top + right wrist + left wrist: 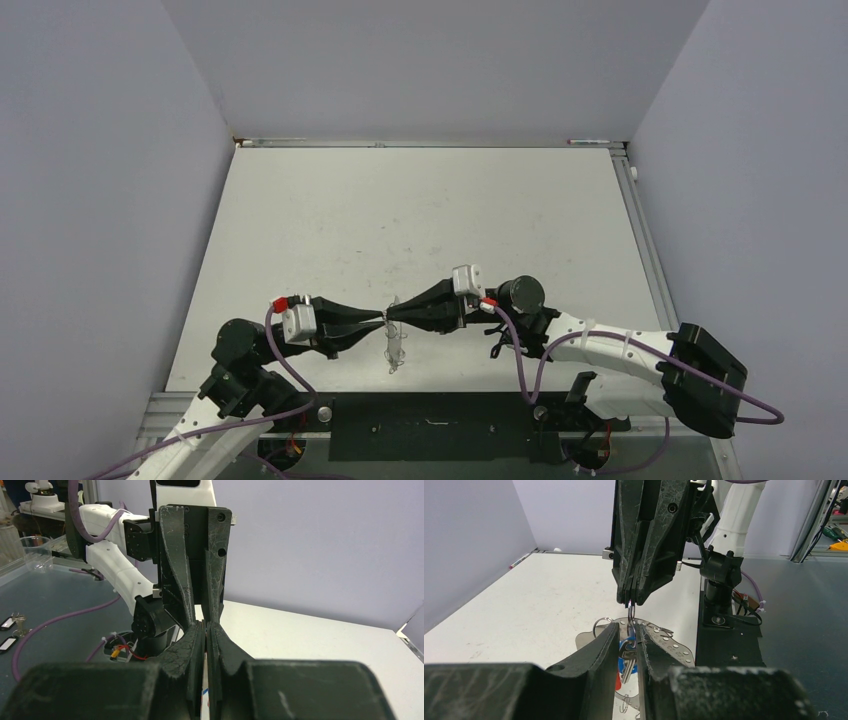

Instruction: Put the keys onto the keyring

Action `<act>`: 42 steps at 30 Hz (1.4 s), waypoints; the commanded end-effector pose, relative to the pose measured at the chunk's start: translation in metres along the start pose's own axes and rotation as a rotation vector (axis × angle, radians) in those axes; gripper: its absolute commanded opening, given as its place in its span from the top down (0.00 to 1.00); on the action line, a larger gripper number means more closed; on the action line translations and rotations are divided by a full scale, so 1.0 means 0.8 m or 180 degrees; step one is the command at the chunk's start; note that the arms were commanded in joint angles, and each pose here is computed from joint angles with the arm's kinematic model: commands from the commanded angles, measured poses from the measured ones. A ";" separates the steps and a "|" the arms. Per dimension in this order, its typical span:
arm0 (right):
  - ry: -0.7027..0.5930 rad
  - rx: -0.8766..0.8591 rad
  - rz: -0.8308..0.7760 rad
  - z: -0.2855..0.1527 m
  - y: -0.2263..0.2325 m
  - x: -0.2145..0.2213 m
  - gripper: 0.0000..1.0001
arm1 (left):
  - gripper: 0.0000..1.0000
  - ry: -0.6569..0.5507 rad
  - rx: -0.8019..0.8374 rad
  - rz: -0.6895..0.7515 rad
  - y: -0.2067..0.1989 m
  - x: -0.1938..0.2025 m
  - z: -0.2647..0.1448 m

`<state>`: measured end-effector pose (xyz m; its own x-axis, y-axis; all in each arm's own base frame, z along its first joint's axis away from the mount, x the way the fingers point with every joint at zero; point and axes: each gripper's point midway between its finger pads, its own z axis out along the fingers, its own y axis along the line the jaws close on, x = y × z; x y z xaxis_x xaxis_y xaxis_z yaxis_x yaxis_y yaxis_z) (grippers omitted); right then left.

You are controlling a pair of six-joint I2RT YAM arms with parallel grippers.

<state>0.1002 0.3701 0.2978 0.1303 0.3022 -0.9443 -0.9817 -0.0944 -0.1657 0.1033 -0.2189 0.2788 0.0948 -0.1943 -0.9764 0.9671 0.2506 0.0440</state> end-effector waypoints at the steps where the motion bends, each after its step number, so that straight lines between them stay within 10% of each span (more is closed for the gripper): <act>1: -0.0433 -0.0013 -0.0397 0.006 -0.005 -0.071 0.95 | 0.83 -0.0049 -0.0006 0.0034 0.001 -0.010 0.002; 19: -0.0517 -0.0071 -0.0345 0.010 -0.002 -0.074 0.95 | 0.80 -0.0049 0.0069 0.0020 -0.003 -0.008 0.003; 30: -0.0610 -0.0187 -0.0230 0.014 0.005 -0.074 0.95 | 1.00 -0.0034 0.0035 0.0039 0.001 -0.007 0.004; 42: -0.0356 -0.0002 -0.0219 0.000 0.001 -0.048 0.95 | 1.00 -0.0107 -0.0093 0.0181 0.006 -0.017 -0.002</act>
<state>0.0953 0.3688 0.3136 0.1170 0.3569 -0.9268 -0.9795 -0.1126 -0.1671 0.1053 -0.2178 0.2789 0.1081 -0.1915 -0.9755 0.9629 0.2641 0.0549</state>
